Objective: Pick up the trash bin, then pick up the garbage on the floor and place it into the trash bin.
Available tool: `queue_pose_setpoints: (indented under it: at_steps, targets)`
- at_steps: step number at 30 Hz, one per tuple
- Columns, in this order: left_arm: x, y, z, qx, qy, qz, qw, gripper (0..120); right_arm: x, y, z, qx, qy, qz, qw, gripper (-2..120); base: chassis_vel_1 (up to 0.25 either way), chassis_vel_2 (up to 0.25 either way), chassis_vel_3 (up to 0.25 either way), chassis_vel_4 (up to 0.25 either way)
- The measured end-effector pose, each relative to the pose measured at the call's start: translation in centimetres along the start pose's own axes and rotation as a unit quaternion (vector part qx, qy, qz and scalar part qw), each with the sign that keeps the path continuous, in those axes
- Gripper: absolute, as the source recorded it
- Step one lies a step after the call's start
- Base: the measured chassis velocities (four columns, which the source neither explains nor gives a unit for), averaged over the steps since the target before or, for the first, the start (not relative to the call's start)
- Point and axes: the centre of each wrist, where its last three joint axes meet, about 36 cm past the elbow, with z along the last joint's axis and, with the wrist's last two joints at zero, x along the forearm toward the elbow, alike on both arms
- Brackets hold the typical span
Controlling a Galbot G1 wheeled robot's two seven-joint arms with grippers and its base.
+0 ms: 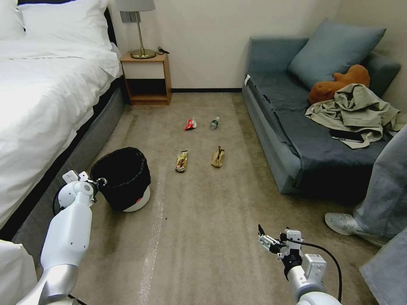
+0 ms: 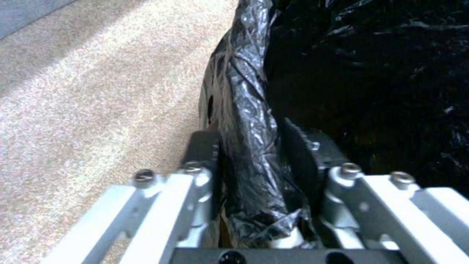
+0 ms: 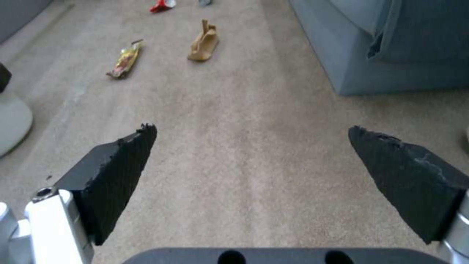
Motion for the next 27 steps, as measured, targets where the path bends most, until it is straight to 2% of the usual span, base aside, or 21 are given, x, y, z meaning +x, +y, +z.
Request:
queue_pose_setpoints:
  at_steps: [1, 2, 4, 5, 6, 7, 9, 11, 12, 13, 15, 16, 18, 19, 20, 21, 24, 25, 26, 27]
  targets:
    - [0.1, 0.1, 0.1, -0.001, -0.001, -0.001, 1.0000, 23, 0.1, 0.0, 0.0, -0.001, 0.001, -0.001, 1.000, 100, 0.000, 0.000, 0.000, 0.000]
    - [0.1, 0.1, 0.1, -0.001, -0.001, -0.001, 1.0000, 23, 0.1, 0.0, 0.0, -0.001, 0.001, -0.001, 1.000, 100, 0.000, 0.000, 0.000, 0.000]
    - [0.6, 0.3, 0.5, -0.006, -0.007, -0.003, 1.0000, 12, 0.3, -0.2, 0.1, -0.001, 0.002, -0.002, 1.000, 100, 0.000, 0.000, 0.000, 0.000]
    - [0.6, 0.3, 0.5, -0.006, -0.007, -0.003, 1.0000, 12, 0.3, -0.2, 0.1, -0.001, 0.002, -0.002, 1.000, 100, 0.000, 0.000, 0.000, 0.000]
    - [1.1, 0.5, 0.7, -0.012, -0.012, 0.000, 0.9999, 5, 0.3, -0.3, 0.1, 0.001, 0.003, -0.001, 1.000, 100, 0.000, 0.000, 0.000, 0.000]
    - [1.1, 0.5, 0.7, -0.012, -0.012, 0.000, 0.9999, 5, 0.3, -0.3, 0.1, 0.001, 0.003, -0.001, 1.000, 100, 0.000, 0.000, 0.000, 0.000]
    - [2.9, 0.7, 0.9, -0.024, -0.033, 0.004, 0.9992, 2, 0.4, -0.4, 0.2, 0.004, 0.004, -0.002, 1.000, 100, 0.000, 0.000, 0.000, 0.000]
    - [3.4, 0.8, 0.9, -0.027, -0.039, 0.005, 0.9989, 2, 0.4, -0.4, 0.2, 0.004, 0.004, -0.002, 1.000, 100, 0.000, 0.000, 0.000, 0.000]
    - [4.6, 0.7, 0.8, -0.033, -0.052, 0.012, 0.9980, 2, 0.5, -0.4, 0.2, 0.005, 0.003, -0.004, 1.000, 100, 0.000, 0.000, 0.000, 0.000]
    - [4.6, 0.7, 0.8, -0.033, -0.052, 0.012, 0.9980, 2, 0.5, -0.4, 0.2, 0.005, 0.003, -0.004, 1.000, 100, 0.000, 0.000, 0.000, 0.000]
    - [7.4, 0.7, 1.0, -0.046, -0.079, 0.024, 0.9955, 2, 0.5, -0.3, 0.2, 0.007, 0.001, -0.007, 1.000, 100, 0.000, 0.000, 0.000, 0.000]
    - [7.4, 0.7, 1.0, -0.046, -0.079, 0.024, 0.9955, 2, 0.5, -0.3, 0.2, 0.007, 0.001, -0.007, 1.000, 100, 0.000, 0.000, 0.000, 0.000]
    - [10.2, 1.0, 1.6, -0.061, -0.103, 0.031, 0.9923, 2, 0.5, -0.2, 0.3, 0.008, -0.004, -0.012, 1.000, 100, 0.000, 0.000, 0.000, 0.000]
    - [10.2, 1.0, 1.6, -0.061, -0.103, 0.031, 0.9923, 2, 0.5, -0.2, 0.3, 0.008, -0.004, -0.012, 1.000, 100, 0.000, 0.000, 0.000, 0.000]
    - [11.4, 1.2, 1.8, -0.067, -0.113, 0.032, 0.9908, 2, 0.5, -0.1, 0.3, 0.006, -0.008, -0.014, 1.000, 100, 0.000, 0.000, 0.000, 0.000]
    - [13.6, 1.2, 2.0, -0.074, -0.129, 0.039, 0.9881, 2, 0.4, 0.1, 0.4, 0.000, -0.013, -0.016, 1.000, 100, 0.000, 0.000, 0.000, 0.000]
    - [14.6, 1.2, 2.1, -0.077, -0.137, 0.043, 0.9866, 2, 0.3, 0.2, 0.5, -0.004, -0.017, -0.017, 1.000, 100, 0.000, 0.000, 0.000, 0.000]
    - [18.6, 1.4, 2.7, -0.098, -0.172, 0.047, 0.9791, 2, -0.1, 0.5, 0.7, -0.011, -0.036, -0.021, 0.999, 100, 0.000, 0.000, 0.000, 0.000]
    - [20.6, 1.9, 3.2, -0.115, -0.192, 0.039, 0.9739, 2, -0.3, 0.7, 0.8, -0.011, -0.046, -0.028, 0.999, 100, 0.000, 0.000, 0.000, 0.000]
    - [20.9, 2.1, 3.4, -0.119, -0.196, 0.036, 0.9727, 2, -0.3, 0.8, 0.8, -0.011, -0.047, -0.030, 0.998, 100, 0.000, 0.000, 0.000, 0.000]
